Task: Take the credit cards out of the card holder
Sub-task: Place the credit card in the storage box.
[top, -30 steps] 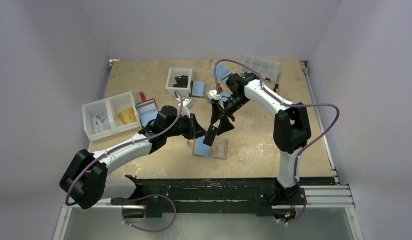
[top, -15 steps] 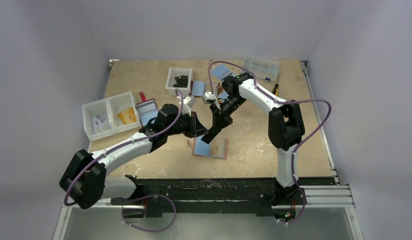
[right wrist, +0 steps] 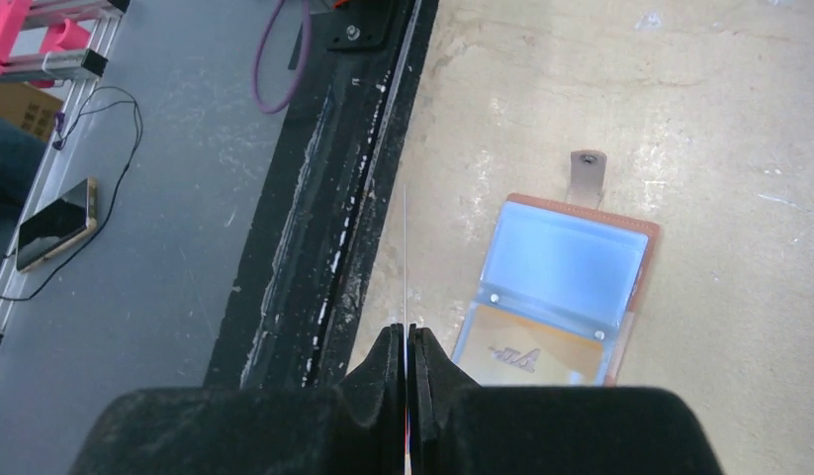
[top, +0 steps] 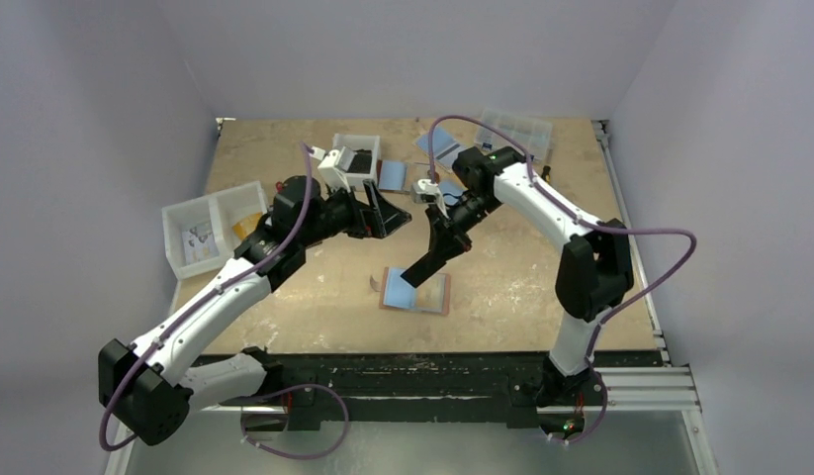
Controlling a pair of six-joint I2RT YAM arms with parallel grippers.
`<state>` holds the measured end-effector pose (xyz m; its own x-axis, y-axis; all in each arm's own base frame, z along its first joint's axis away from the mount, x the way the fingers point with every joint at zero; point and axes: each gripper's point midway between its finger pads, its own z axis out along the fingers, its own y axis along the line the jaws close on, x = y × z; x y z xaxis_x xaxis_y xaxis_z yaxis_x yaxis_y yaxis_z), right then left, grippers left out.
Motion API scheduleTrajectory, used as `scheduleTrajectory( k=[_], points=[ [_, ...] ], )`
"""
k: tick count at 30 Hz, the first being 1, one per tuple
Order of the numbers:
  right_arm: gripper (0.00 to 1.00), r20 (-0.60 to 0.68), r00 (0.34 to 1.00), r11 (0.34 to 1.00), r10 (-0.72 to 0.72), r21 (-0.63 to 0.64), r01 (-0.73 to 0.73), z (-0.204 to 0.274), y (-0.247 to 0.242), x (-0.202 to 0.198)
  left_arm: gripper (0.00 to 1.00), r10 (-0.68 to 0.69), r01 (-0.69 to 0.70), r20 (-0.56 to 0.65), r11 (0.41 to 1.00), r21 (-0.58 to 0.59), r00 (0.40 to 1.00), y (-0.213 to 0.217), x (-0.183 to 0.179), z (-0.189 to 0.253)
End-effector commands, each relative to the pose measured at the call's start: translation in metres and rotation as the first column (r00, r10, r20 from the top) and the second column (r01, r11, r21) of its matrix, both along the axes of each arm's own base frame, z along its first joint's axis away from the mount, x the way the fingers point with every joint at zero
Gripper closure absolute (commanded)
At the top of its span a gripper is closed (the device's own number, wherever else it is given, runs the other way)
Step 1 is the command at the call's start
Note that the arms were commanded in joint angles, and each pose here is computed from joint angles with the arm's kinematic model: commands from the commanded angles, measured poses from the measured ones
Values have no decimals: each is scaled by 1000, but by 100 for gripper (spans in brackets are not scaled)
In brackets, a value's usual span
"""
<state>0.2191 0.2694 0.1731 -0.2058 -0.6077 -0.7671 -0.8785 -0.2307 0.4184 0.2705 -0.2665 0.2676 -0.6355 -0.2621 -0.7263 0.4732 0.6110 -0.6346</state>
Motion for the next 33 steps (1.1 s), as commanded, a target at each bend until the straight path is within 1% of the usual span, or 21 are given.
scheduleTrajectory(
  k=[1,8,9,12,13,15,19,24,26,28,31,33],
  points=[
    [100,-1,997,994,-75,80,75,32,0,-5,5,27,-23,39,995,-99,999,8,-1,44],
    [100,-38,980,967,-196,156,200,52,-15,1,7,20,-11,42,980,-200,999,8,-10,63],
    [100,-54,975,961,-217,164,223,53,-18,2,7,23,-8,62,973,-230,998,8,-10,70],
    [100,-108,951,932,-288,198,305,61,-29,10,6,33,-12,67,956,-293,997,8,-13,76],
    [100,-124,943,921,-310,209,330,64,-33,13,6,42,-21,60,949,-313,997,9,-12,76],
    [100,-162,923,897,-350,227,380,67,-41,18,2,66,-59,9,935,-350,998,10,-9,71],
    [100,-231,884,853,-407,249,458,71,-52,24,1,68,-85,-59,915,-393,996,6,-5,58],
    [100,-340,824,803,-453,246,543,72,-63,31,1,-3,-45,-99,873,-486,995,-7,-6,43],
    [100,-373,808,791,-456,246,560,74,-66,33,2,-20,-41,-121,874,-485,993,-11,-5,33],
    [100,-407,792,785,-456,234,573,76,-68,33,3,-19,-44,-132,889,-456,991,-15,-3,24],
    [100,-420,781,783,-462,221,582,76,-69,36,3,-12,-37,-136,933,-357,991,-22,2,9],
    [100,-414,781,783,-468,215,583,75,-69,39,4,-21,-11,-110,959,-282,994,-26,4,3]
  ],
)
